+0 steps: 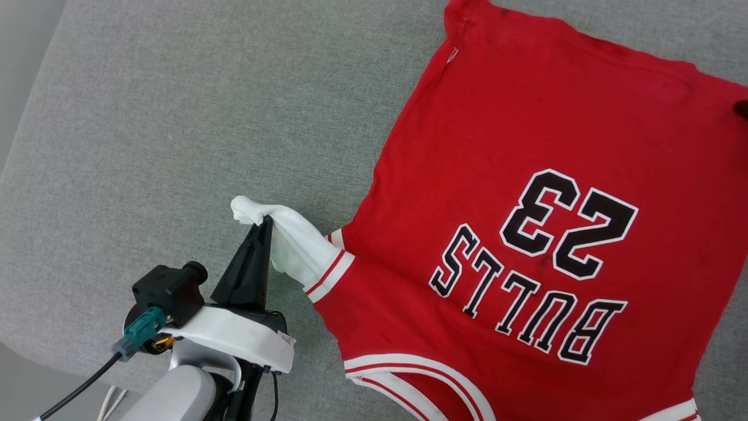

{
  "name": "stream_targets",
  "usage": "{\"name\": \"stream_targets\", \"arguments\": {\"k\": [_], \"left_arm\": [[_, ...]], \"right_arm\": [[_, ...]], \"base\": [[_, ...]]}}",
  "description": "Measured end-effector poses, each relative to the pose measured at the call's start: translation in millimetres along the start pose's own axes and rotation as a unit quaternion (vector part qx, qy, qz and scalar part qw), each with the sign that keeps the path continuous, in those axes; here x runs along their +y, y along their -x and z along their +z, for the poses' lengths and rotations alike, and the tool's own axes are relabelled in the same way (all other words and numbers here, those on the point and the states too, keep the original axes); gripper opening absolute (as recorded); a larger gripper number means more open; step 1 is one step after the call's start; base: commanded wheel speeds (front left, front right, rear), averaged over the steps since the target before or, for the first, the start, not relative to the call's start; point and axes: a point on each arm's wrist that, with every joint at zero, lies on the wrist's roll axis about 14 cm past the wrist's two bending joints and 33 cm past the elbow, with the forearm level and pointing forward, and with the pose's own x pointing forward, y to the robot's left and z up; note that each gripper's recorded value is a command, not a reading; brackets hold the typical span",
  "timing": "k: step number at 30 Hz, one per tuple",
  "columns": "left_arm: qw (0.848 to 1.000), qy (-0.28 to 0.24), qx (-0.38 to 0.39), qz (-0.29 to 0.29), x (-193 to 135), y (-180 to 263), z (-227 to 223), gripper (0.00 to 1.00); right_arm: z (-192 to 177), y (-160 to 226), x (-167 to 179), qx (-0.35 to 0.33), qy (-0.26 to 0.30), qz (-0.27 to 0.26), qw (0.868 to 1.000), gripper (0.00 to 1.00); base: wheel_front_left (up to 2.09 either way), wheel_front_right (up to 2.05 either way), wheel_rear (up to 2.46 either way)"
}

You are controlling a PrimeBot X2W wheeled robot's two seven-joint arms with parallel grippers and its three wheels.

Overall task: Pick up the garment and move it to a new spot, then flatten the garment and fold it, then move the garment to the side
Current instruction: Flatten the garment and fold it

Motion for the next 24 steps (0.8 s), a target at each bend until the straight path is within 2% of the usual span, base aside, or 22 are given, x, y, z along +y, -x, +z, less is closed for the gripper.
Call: {"name": "stream_targets", "arguments": {"k": [3,4,5,9,14,20,24], "left_arm": [[1.000,-0.002,0.004,0.007,5,-1,-4,0.00],[1.000,-0.002,0.005,0.007,5,-1,-5,0.00],[1.000,-0.002,0.006,0.008,5,-1,-6,0.00],[1.000,-0.002,0.001,0.007,6,2,-3,0.00],[1.000,-0.003,-0.004,0.009,7,8,2,0.00],[1.000,-0.004,-0.005,0.016,11,25,4,0.00],[1.000,-0.004,-0.007,0.016,11,35,8,0.00]], "right_arm": [[-6,-10,2,0.024,-0.013,0.003,1.000,1.00],[-7,-10,1,0.030,-0.021,0.003,0.999,0.40],[-7,-10,1,0.033,-0.024,0.003,0.999,0.00],[-10,-3,2,0.042,-0.033,0.002,0.999,0.00],[-5,17,3,0.035,-0.008,-0.009,0.999,0.00],[14,66,-4,-0.013,0.043,-0.027,0.999,0.00],[6,105,-19,-0.030,0.064,-0.039,0.997,0.00]], "base": [[0.00,0.00,0.00],[0.00,0.00,0.00],[0.00,0.00,0.00],[0.00,0.00,0.00],[0.00,0.00,0.00],[0.00,0.00,0.00],[0.00,0.00,0.00]]}}
